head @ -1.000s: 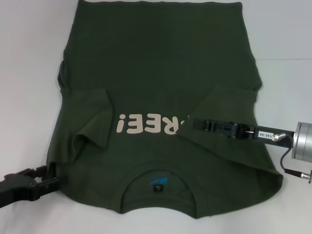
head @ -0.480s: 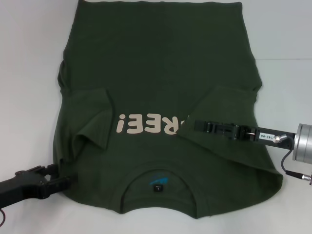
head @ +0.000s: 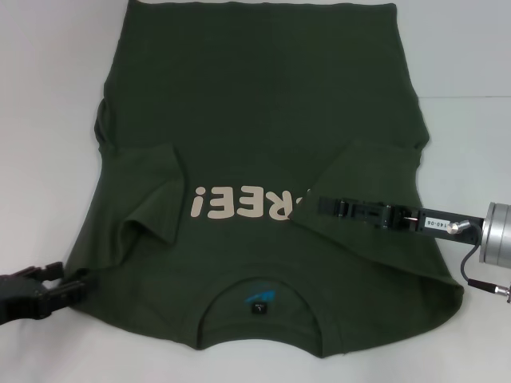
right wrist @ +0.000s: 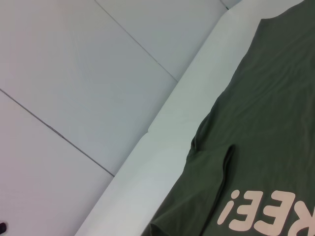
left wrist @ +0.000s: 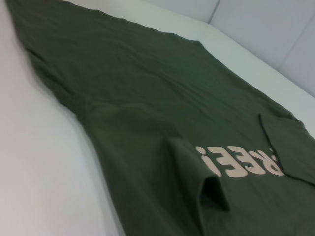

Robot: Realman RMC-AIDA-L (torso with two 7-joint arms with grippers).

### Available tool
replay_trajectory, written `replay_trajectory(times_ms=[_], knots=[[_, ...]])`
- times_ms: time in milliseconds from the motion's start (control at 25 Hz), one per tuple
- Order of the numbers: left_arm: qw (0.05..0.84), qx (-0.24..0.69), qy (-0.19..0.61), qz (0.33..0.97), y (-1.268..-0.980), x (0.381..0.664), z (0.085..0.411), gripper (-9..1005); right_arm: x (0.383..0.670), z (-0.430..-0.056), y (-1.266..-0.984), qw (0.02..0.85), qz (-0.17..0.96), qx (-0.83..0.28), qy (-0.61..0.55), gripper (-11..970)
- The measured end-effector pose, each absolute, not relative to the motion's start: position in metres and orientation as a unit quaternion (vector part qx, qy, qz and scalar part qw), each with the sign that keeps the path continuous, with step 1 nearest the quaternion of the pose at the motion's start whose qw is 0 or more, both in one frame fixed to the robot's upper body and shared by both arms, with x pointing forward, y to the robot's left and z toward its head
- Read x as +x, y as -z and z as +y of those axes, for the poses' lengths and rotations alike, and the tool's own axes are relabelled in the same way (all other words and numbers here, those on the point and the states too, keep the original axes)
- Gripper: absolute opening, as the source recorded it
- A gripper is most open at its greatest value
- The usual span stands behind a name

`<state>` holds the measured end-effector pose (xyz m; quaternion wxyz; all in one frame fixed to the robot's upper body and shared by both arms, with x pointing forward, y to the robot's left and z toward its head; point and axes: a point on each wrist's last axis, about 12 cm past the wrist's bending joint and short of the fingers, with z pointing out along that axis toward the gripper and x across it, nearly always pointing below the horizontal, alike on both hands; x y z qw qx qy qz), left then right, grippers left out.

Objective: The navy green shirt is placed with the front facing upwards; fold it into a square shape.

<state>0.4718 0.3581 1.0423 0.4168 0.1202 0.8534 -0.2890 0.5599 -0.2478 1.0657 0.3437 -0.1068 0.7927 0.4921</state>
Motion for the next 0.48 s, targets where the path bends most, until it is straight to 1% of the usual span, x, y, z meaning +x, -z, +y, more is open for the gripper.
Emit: replay_trajectory(times_ms=[480], knots=[[0.418,0.093,0.267,0.864,-1.040,0.465,0.372,831,0.561,-0.248,-1.067,0.345,0.792,-0.106,-0.492,925]])
